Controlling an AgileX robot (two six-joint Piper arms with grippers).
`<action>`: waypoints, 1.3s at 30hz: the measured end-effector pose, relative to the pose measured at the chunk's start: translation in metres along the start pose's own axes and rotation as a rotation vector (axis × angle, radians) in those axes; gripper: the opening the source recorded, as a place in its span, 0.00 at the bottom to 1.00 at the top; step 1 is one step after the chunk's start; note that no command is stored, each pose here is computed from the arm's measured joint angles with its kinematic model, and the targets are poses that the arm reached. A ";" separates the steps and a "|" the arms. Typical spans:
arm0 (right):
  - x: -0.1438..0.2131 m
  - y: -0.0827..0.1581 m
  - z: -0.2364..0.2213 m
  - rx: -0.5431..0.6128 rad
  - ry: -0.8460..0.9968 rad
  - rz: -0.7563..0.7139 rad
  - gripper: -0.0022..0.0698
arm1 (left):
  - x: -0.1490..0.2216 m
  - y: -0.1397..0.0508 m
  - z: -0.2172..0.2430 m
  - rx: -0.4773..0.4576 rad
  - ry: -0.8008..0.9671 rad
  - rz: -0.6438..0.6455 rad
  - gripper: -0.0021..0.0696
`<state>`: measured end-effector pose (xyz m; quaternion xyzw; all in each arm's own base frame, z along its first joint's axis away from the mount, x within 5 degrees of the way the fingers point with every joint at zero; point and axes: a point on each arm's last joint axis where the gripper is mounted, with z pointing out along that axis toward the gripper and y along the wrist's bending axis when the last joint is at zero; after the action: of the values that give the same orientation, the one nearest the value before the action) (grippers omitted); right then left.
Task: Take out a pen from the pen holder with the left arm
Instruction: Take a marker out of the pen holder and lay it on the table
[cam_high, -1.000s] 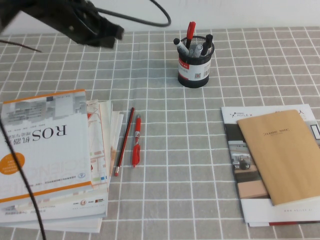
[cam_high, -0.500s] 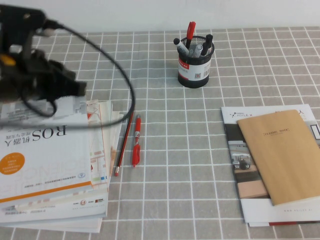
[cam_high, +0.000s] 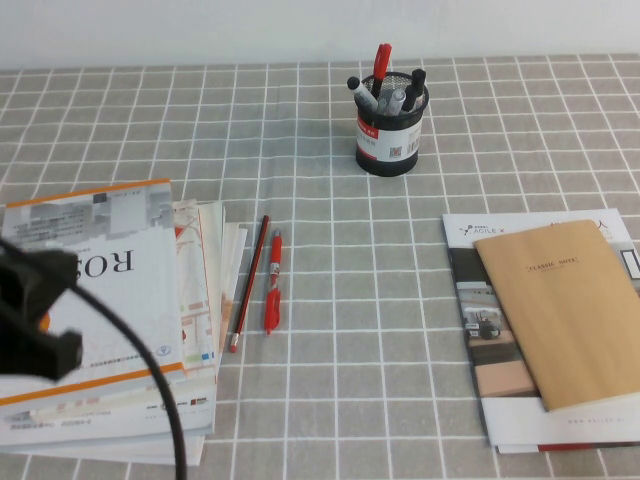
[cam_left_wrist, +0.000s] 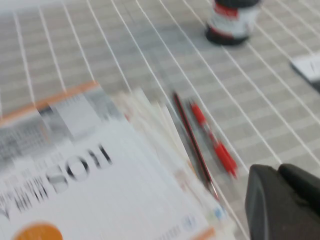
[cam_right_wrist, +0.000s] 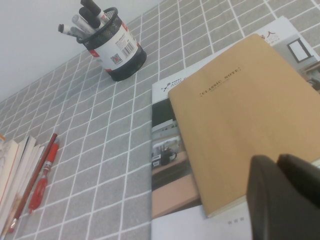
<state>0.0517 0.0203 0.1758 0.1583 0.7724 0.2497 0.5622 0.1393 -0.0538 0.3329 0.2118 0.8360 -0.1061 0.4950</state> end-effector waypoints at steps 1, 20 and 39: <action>0.000 0.000 0.000 0.000 0.000 0.000 0.01 | 0.003 -0.002 -0.003 0.010 0.019 0.002 0.03; 0.000 0.000 0.000 -0.001 0.000 0.002 0.01 | 0.036 -0.007 -0.008 0.030 0.144 0.023 0.03; 0.000 0.000 0.000 -0.001 0.000 0.003 0.01 | 0.174 -0.003 -0.014 -0.322 -0.302 -0.010 0.03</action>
<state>0.0517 0.0204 0.1759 0.1592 0.7719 0.2512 0.5619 0.0541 -0.0080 0.1874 0.1078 0.7595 -0.0042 0.6415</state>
